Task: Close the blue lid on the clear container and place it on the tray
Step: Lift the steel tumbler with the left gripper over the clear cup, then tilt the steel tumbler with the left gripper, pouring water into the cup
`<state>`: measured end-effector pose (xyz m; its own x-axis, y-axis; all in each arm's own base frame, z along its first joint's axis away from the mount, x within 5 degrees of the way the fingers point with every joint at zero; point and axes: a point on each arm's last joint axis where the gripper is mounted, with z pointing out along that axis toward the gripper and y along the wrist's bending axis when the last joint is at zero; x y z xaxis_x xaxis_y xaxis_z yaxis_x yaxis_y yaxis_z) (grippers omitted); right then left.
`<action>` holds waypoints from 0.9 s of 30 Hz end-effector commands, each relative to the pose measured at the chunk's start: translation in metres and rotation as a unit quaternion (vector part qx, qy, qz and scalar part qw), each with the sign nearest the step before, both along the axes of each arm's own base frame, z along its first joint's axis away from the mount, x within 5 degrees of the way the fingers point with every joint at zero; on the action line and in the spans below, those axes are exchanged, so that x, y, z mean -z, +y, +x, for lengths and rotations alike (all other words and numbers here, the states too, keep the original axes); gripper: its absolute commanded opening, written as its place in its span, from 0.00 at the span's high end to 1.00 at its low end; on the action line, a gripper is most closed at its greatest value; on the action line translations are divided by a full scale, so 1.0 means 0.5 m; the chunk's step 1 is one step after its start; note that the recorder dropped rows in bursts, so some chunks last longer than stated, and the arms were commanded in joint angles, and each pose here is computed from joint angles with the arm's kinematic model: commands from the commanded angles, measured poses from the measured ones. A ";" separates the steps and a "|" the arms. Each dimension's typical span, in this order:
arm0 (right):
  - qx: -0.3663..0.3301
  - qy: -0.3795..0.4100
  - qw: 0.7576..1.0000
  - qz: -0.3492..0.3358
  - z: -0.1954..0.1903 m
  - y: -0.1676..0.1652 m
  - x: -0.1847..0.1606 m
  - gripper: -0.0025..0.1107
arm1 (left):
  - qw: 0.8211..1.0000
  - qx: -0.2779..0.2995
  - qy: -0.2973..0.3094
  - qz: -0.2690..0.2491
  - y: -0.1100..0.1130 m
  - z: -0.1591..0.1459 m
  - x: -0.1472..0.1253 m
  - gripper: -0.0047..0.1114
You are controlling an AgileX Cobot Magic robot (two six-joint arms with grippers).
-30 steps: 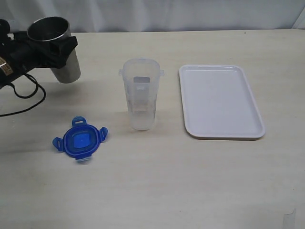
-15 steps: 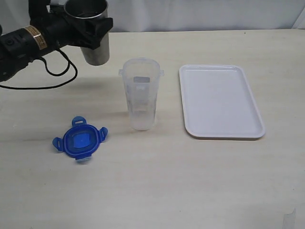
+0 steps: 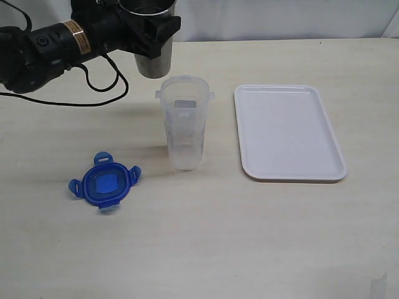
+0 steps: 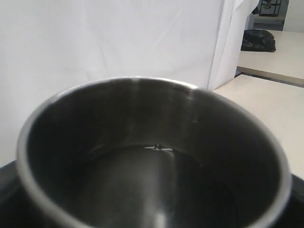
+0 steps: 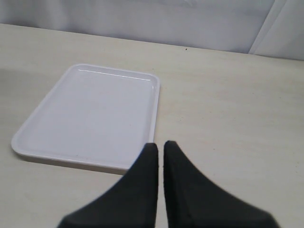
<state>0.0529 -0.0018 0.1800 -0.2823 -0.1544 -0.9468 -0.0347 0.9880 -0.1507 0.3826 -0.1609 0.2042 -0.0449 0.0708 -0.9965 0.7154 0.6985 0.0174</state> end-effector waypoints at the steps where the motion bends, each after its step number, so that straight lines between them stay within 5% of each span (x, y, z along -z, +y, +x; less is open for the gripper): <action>1: 0.001 -0.003 1.000 0.005 0.000 0.000 0.000 0.94 | 0.998 0.029 -0.041 -0.035 -0.024 -0.011 -0.045 0.96; 16: 0.001 -0.003 1.000 0.005 0.000 0.000 0.000 0.94 | 0.993 0.099 -0.064 0.021 -0.044 -0.032 -0.034 0.96; 27: 0.001 -0.003 1.000 0.005 0.000 0.000 0.000 0.94 | 0.974 0.148 -0.153 0.081 -0.053 -0.046 -0.034 0.96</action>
<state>0.0529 -0.0018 0.1800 -0.2823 -0.1544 -0.9468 -0.0347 0.9880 -0.1507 0.3630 -0.1835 0.2004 0.1782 0.2527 -0.9510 0.8393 0.4655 0.2810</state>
